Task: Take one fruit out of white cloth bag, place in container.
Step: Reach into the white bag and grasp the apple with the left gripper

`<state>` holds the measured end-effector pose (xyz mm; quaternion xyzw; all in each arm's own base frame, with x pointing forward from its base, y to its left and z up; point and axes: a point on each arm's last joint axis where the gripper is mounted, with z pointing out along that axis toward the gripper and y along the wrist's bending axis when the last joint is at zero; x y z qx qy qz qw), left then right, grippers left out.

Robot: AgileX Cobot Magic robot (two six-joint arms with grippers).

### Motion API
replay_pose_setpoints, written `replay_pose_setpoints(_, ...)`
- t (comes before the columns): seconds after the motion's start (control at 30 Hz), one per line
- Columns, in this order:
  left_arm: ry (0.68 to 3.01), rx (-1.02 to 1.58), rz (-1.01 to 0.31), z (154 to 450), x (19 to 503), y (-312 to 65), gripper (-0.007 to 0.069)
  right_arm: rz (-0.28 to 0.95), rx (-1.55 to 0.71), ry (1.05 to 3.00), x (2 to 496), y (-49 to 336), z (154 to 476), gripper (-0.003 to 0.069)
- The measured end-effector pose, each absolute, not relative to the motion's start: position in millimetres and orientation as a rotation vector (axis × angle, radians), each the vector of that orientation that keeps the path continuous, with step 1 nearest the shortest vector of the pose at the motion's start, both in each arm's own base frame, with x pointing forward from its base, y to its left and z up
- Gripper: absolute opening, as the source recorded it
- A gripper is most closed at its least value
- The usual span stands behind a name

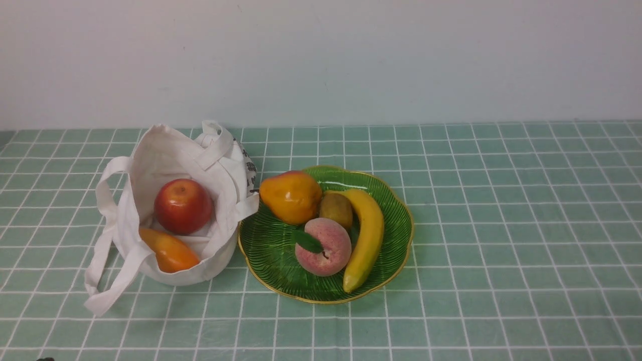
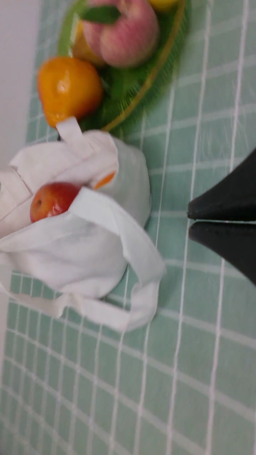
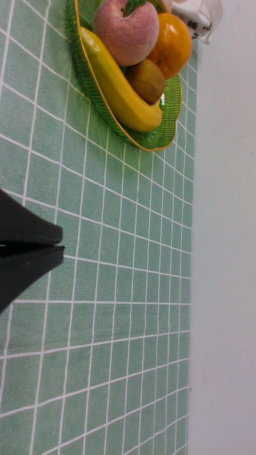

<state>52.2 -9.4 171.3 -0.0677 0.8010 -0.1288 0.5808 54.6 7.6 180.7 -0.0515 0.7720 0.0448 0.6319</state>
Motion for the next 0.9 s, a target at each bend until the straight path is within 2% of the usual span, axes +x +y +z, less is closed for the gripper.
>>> replay_pose_setpoints(0.13, 1.798, -0.576, -0.811, 176.3, 51.2, -21.3, -0.0008, 0.102, -0.118, 1.767, 54.6, 7.6, 180.7, -0.0015)
replay_pose_setpoints(0.27, 1.692, -0.794, -1.11, 183.5, 50.9, -27.1, -0.0008, 0.102, -0.118, 1.767, 54.6, 7.6, 180.7, -0.0015)
replay_pose_setpoints(0.43, 1.577, -0.904, -1.258, 190.9, 51.8, -27.0, -0.0008, 0.102, -0.118, 1.767, 54.6, 7.6, 180.7, -0.0015)
replay_pose_setpoints(0.57, 1.533, -0.757, -1.248, 218.5, 47.4, -28.8, -0.0008, 0.102, -0.118, 1.767, 54.6, 7.6, 180.7, -0.0015)
replay_pose_setpoints(0.63, 1.486, -0.566, -1.181, 259.4, 40.0, -30.2, -0.0008, 0.102, -0.118, 1.767, 54.6, 7.6, 180.7, -0.0015)
replay_pose_setpoints(0.7, 1.497, -0.485, -1.132, 276.9, 39.6, -31.7, -0.0008, 0.102, -0.118, 1.767, 54.6, 7.6, 180.7, -0.0015)
replay_pose_setpoints(0.77, 1.618, -0.32, -1.013, 305.2, 50.2, -38.0, -0.0008, 0.102, -0.118, 1.767, 54.6, 7.6, 180.7, -0.0015)
replay_pose_setpoints(0.9, 1.956, -0.135, -0.9, 316.9, 84.1, -49.5, -0.0008, 0.102, -0.118, 1.767, 54.6, 7.6, 180.7, -0.0015)
